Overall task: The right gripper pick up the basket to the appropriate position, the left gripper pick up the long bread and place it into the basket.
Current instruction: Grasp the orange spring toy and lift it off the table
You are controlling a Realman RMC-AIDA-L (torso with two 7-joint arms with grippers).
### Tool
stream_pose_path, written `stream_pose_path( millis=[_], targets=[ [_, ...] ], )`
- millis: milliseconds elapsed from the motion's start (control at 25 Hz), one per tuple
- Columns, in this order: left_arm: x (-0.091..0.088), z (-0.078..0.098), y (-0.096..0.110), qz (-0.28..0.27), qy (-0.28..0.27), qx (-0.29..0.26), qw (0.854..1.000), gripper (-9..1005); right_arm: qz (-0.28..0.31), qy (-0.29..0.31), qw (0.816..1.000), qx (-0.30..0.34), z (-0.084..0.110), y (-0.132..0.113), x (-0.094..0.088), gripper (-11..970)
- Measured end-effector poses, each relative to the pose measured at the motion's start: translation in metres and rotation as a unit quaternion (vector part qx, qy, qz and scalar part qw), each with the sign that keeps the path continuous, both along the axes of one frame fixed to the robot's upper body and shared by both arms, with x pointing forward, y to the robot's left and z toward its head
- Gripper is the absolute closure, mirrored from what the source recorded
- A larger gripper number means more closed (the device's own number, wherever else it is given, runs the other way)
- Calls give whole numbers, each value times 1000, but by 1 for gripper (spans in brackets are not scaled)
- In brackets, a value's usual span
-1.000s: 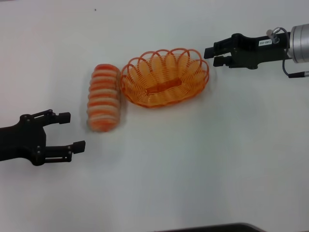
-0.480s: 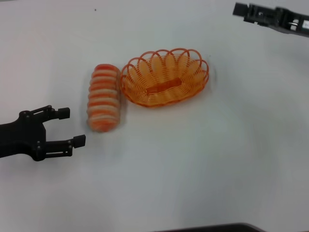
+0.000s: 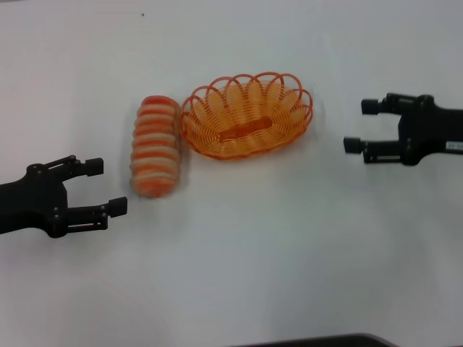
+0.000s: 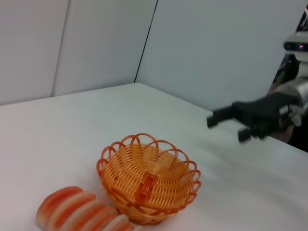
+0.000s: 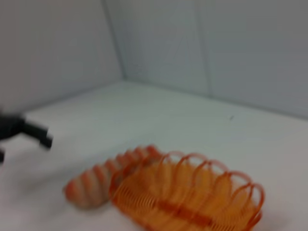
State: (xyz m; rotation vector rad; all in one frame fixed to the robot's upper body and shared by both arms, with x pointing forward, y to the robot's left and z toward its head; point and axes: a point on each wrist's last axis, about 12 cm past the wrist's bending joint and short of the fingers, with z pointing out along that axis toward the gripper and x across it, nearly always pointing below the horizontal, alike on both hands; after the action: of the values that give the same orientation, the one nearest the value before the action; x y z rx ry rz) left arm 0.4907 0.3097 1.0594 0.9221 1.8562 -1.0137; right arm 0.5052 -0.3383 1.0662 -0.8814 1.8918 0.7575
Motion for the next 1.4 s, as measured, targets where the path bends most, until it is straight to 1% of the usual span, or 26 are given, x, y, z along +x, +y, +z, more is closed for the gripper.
stream_pose_path(
  millis=[80, 240, 440, 560, 680, 720, 840, 920, 960, 1120, 1240, 1280, 1320, 1400],
  targets=[
    [0, 0, 0, 3, 5, 0, 1000, 79, 19, -6, 999, -32, -10, 7, -3, 82],
    [0, -1, 1, 5, 8, -2, 1000, 79, 27, -9, 998, -56, -16, 10, -3, 82],
    [0, -1, 1, 7, 12, -3, 1000, 79, 31, -13, 997, -64, -14, 11, -1, 82],
    [2, 0, 0, 16, 28, -6, 999, 79, 31, -20, 997, -66, -11, 9, 1, 81],
    [12, 4, 1, 49, 81, -16, 995, 79, 32, -21, 997, -63, -9, 10, 1, 81],
    [19, 9, 2, 70, 121, -24, 990, 78, 33, -21, 997, -61, -9, 10, 2, 81],
    [35, 21, 7, 117, 221, -39, 967, 77, 34, -19, 998, -56, -7, 12, 3, 81],
    [44, 27, 10, 142, 280, -38, 949, 77, 33, -16, 998, -53, -7, 13, 4, 81],
    [48, 30, 11, 149, 299, -32, 942, 77, 33, -16, 998, -52, -7, 13, 4, 81],
    [61, 39, 2, 158, 315, 23, 935, 77, 33, -16, 998, -52, -6, 13, 4, 81],
    [70, 43, -16, 166, 317, 73, 931, 77, 32, -18, 998, -54, -6, 13, 5, 81],
    [75, 48, -30, 168, 312, 99, 930, 77, 29, -21, 998, -54, -4, 12, 6, 81],
    [75, 48, -30, 168, 312, 99, 930, 77, 27, -23, 998, -53, -4, 12, 7, 81],
    [79, 55, -44, 168, 304, 119, 930, 77, 25, -25, 998, -51, -3, 12, 7, 81]
  ],
)
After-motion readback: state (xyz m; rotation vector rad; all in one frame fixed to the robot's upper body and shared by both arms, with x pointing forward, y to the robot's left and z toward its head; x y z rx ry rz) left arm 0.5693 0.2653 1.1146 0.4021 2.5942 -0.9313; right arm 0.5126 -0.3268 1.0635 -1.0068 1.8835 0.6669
